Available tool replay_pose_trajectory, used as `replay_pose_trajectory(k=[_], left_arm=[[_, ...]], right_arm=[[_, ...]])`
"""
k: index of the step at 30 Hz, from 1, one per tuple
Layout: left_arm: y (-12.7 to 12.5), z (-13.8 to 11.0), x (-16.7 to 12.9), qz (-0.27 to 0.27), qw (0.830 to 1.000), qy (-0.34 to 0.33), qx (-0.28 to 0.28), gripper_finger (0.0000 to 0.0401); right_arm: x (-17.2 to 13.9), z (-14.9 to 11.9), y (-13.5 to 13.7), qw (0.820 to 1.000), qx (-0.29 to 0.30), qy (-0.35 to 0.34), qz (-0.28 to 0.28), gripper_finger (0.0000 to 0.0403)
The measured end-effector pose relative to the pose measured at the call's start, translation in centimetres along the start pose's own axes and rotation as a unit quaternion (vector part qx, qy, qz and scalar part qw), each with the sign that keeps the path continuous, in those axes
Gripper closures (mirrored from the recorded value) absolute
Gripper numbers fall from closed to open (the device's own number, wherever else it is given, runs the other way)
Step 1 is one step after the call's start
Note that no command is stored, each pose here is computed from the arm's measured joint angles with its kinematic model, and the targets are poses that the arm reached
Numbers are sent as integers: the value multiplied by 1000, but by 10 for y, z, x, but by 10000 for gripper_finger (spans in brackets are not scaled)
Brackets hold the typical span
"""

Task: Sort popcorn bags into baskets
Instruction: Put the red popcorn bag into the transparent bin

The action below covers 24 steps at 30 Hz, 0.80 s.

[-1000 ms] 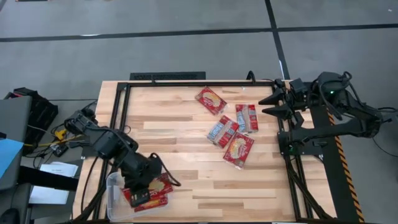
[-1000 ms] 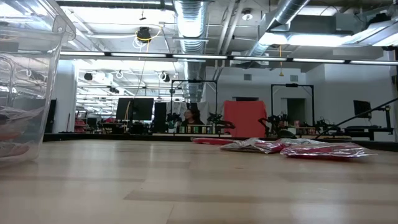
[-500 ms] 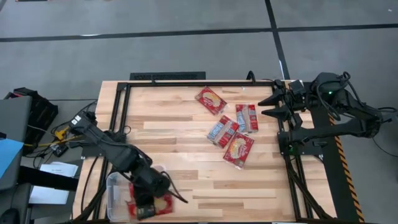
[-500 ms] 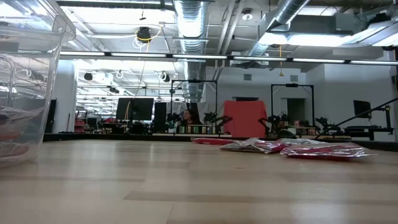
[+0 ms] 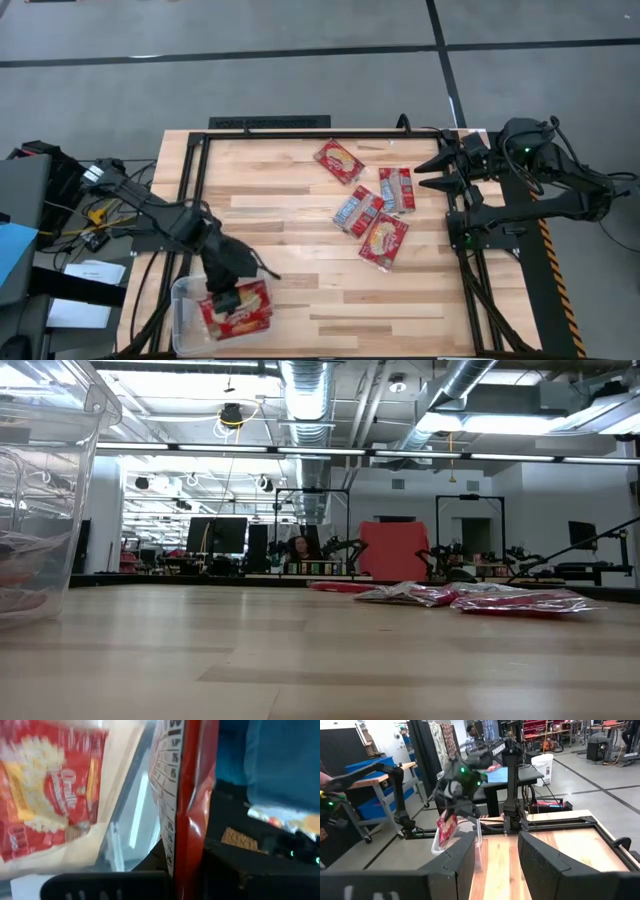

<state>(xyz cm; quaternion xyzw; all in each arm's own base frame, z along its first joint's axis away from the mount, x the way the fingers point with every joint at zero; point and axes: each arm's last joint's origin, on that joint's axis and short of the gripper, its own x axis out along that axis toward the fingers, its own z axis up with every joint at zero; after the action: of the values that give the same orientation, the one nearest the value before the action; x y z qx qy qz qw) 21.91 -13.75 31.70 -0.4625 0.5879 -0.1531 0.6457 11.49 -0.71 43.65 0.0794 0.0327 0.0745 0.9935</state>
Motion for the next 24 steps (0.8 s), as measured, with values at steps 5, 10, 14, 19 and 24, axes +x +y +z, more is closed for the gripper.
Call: replay_pose_trajectory(k=[5, 10, 14, 19, 24], left_arm=[[20, -11, -4, -21, 1000, 5, -1, 399], [32, -21, -15, -17, 999, 3, 38, 399], [52, -19, -4, -5, 998, 36, 43, 399], [71, -11, 8, -24, 997, 41, 62, 398], [84, -5, 15, -26, 997, 21, 63, 390]], right_arm=[[0, 0, 0, 1000, 0, -1, 0, 225], [0, 1, -1, 1000, -1, -8, -12, 232], [3, 1, -3, 999, 2, -7, -35, 238], [2, 1, -5, 998, 0, -12, -66, 241], [2, 1, -6, 996, 0, -15, -93, 237]])
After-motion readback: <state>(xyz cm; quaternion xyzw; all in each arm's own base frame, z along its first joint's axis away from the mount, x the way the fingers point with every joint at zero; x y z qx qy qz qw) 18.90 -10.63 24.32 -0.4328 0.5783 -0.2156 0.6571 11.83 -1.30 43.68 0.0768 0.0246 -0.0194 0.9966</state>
